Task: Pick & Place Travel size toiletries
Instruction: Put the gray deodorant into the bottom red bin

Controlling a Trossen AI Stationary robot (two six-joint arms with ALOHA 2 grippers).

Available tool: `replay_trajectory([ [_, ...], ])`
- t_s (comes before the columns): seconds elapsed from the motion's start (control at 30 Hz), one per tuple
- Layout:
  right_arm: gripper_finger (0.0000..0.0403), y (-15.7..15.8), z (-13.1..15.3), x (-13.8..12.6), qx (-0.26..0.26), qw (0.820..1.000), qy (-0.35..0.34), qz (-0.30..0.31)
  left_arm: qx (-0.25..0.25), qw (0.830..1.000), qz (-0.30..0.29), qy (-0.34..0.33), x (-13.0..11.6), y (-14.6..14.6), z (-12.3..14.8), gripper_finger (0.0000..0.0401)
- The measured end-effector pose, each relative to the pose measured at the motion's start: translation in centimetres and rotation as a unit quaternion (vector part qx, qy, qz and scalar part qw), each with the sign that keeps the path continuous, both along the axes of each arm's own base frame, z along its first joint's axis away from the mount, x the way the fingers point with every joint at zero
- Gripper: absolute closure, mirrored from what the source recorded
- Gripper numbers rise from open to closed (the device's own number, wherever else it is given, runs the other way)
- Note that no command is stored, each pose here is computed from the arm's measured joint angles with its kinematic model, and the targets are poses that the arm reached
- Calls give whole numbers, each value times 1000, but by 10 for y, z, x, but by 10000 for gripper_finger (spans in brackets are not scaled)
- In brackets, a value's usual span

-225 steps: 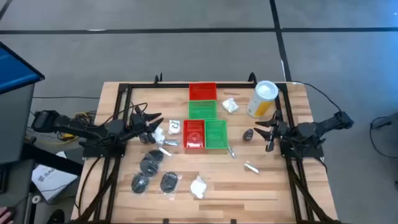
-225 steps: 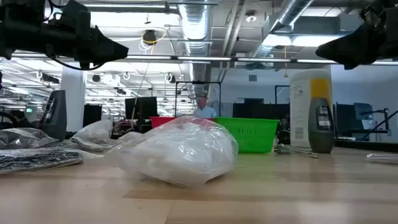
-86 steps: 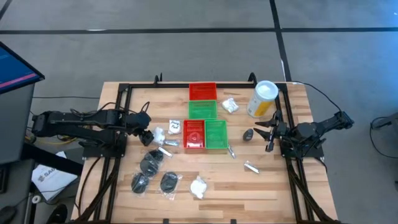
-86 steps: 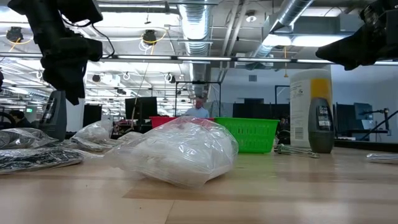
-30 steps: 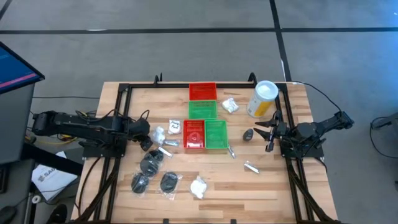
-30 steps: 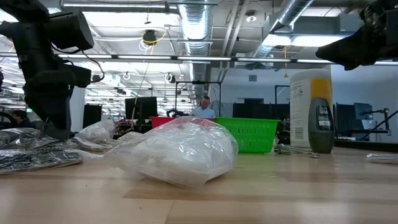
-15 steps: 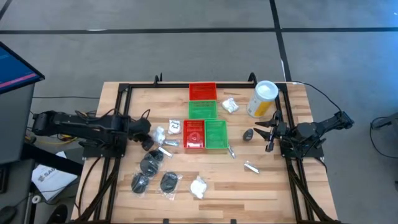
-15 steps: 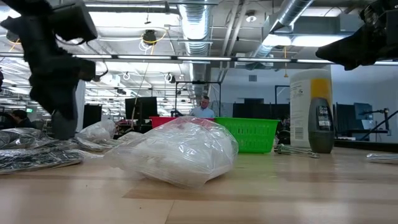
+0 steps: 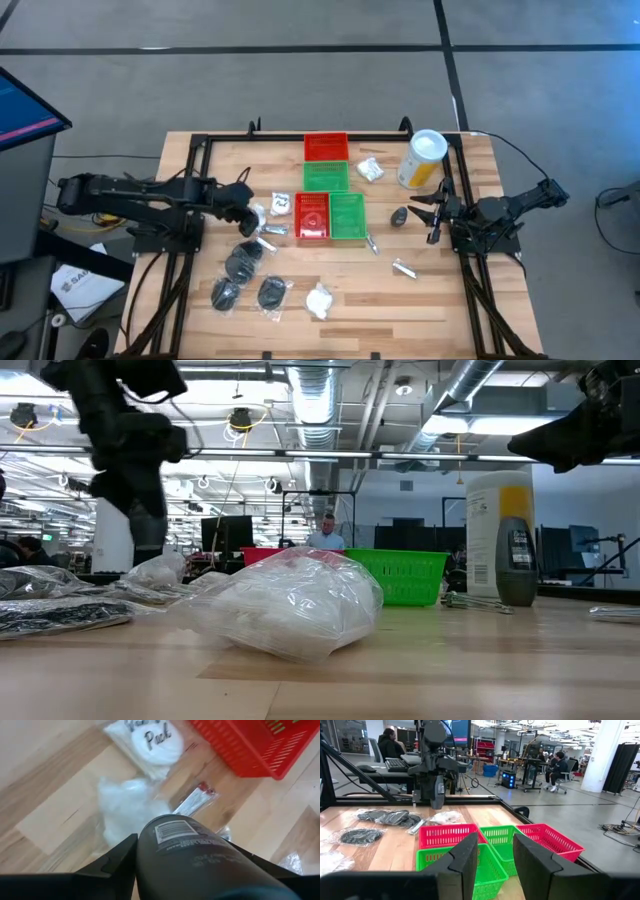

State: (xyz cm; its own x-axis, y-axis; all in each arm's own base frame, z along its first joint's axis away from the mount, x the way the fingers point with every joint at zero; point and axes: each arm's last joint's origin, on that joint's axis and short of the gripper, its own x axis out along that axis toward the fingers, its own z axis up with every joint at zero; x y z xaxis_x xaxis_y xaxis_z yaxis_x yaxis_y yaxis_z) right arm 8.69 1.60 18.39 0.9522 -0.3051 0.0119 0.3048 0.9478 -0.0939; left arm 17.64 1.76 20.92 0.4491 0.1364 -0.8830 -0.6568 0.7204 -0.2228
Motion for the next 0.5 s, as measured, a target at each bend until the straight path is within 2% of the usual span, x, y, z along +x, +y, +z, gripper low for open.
replay_trajectory([
  [0.3, 288, 0, 0, 0, 0, 1000, 0, 0, 45, 998, -53, -8, 54, 5, 25, 199],
  [0.5, 288, 0, 0, 0, 0, 1000, 0, 0, 66, 994, -83, -12, 86, 8, 25, 195],
])
